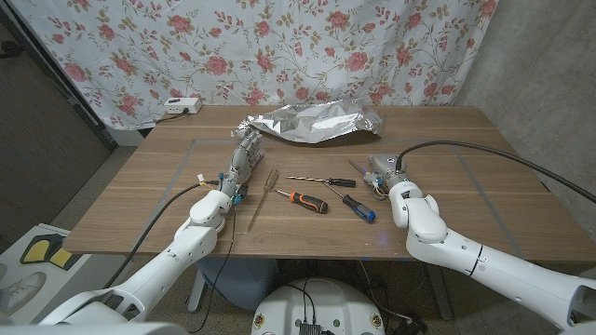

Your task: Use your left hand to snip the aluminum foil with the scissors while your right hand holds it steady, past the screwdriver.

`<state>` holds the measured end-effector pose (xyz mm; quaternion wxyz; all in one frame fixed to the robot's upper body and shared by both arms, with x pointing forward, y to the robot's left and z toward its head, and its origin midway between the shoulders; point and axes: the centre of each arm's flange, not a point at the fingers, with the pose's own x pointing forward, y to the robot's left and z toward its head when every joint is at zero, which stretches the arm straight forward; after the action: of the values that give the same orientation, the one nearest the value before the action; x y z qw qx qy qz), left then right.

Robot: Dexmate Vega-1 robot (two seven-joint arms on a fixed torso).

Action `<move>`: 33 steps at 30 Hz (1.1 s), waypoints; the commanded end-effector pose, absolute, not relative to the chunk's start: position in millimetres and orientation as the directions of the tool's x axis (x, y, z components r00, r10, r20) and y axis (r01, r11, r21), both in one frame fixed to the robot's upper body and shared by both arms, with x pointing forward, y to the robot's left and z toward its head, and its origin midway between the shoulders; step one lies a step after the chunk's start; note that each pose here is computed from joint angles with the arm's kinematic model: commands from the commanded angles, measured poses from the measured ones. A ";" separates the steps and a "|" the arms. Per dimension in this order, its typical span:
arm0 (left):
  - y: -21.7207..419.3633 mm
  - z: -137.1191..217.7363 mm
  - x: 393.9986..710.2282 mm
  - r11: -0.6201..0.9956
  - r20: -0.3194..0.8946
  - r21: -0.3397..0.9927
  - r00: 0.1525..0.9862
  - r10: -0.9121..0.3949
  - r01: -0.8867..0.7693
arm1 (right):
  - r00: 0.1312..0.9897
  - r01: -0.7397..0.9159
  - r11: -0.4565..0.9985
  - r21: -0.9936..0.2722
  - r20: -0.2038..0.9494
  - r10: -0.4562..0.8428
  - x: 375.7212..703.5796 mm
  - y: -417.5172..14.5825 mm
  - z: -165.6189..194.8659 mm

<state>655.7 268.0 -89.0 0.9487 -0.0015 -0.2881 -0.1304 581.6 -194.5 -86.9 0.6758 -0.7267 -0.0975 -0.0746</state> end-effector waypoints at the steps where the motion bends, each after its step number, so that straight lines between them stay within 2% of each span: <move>1: 268.2 -91.5 656.0 0.966 0.546 0.068 0.801 -0.245 0.249 | 0.969 0.245 -0.081 -0.966 0.242 0.044 582.4 -192.6 -92.3; 33: 267.2 -94.2 656.9 0.965 0.545 0.062 0.802 -0.245 0.253 | 0.958 0.286 -0.025 -0.958 0.285 0.036 576.1 -197.3 -89.2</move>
<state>657.2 268.3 -95.0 0.9496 -0.0060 -0.2851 -0.1301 582.1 -192.8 -93.6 0.6784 -0.7220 -0.1070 -0.0839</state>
